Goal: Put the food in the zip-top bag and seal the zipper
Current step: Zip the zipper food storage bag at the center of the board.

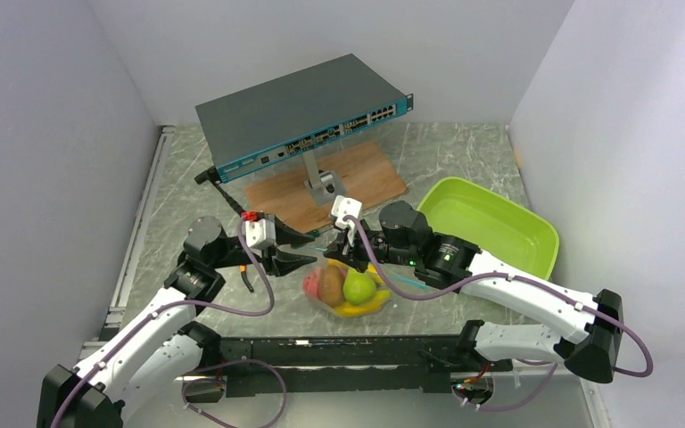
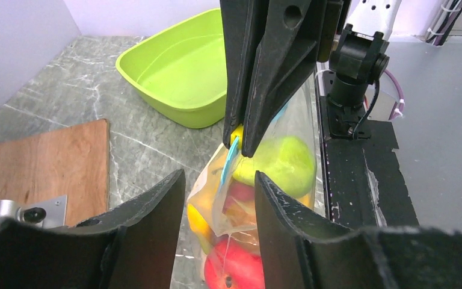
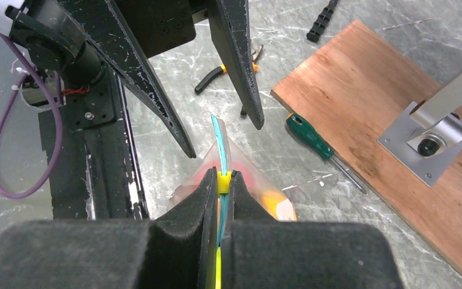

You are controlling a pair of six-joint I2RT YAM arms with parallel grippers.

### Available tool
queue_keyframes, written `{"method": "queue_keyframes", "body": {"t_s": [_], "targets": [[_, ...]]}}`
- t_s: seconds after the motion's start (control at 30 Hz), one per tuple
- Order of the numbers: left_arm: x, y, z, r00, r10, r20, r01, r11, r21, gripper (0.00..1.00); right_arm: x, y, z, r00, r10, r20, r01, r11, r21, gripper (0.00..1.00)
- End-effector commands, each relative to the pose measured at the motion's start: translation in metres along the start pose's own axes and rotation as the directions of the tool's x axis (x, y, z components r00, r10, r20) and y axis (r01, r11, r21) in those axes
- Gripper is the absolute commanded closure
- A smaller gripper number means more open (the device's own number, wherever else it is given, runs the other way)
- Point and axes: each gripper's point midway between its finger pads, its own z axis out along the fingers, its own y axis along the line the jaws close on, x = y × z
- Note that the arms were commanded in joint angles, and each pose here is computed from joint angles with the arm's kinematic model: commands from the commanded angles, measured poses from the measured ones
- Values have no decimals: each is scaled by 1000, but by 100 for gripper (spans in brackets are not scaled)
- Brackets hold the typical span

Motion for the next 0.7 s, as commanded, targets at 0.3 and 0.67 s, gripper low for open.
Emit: {"method": "queue_keyframes", "body": {"t_s": [0.3, 0.67], "targets": [[-23, -7, 13, 998, 37, 44, -41, 995, 91, 76, -26, -1, 1, 998, -19, 52, 18, 1000, 20, 100], [-24, -5, 6, 996, 73, 43, -74, 997, 16, 100, -19, -3, 2, 1000, 2, 7, -2, 999, 50, 100]]}}
